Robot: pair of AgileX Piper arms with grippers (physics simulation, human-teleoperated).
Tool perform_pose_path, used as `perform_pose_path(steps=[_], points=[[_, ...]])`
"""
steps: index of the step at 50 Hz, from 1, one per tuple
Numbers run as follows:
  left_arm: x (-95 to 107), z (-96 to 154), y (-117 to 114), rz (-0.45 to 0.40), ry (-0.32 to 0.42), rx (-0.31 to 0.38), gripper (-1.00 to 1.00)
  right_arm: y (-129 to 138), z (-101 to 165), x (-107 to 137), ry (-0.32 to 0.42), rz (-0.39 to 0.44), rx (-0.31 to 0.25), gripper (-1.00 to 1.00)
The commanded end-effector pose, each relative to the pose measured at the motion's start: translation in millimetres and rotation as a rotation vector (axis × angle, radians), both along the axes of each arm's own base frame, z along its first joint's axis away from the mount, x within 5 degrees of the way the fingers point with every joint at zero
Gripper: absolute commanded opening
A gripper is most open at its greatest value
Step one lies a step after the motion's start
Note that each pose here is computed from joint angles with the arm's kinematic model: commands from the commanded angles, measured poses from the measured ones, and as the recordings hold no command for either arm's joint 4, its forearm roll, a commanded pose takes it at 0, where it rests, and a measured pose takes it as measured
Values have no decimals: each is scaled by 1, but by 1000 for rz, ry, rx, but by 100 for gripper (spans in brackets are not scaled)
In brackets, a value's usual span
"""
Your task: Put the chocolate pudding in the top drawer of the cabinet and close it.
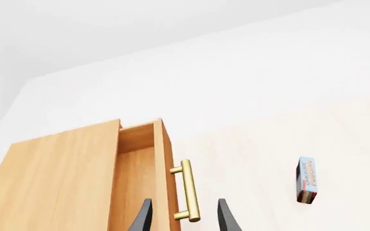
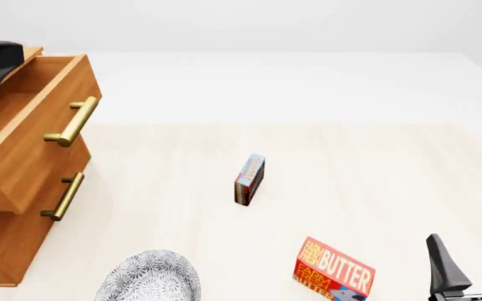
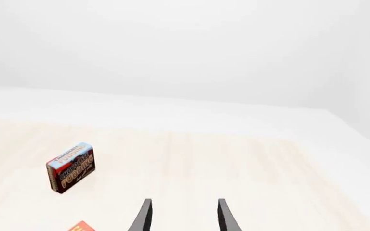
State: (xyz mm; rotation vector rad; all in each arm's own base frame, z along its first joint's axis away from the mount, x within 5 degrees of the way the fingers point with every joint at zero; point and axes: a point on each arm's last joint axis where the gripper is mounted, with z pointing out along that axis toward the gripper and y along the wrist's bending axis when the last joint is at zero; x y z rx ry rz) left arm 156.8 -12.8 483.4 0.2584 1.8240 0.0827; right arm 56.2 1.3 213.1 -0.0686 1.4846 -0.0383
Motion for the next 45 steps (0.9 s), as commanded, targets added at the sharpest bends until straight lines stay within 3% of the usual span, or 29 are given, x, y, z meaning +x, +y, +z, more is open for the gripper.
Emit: perform_pose_path(steps=[1, 45], points=[[10, -1, 4, 42, 17, -42, 100, 0, 0, 0, 0, 1, -1, 100], [11, -7, 7, 66, 7, -61, 100, 0, 0, 0, -1, 3, 3, 100]])
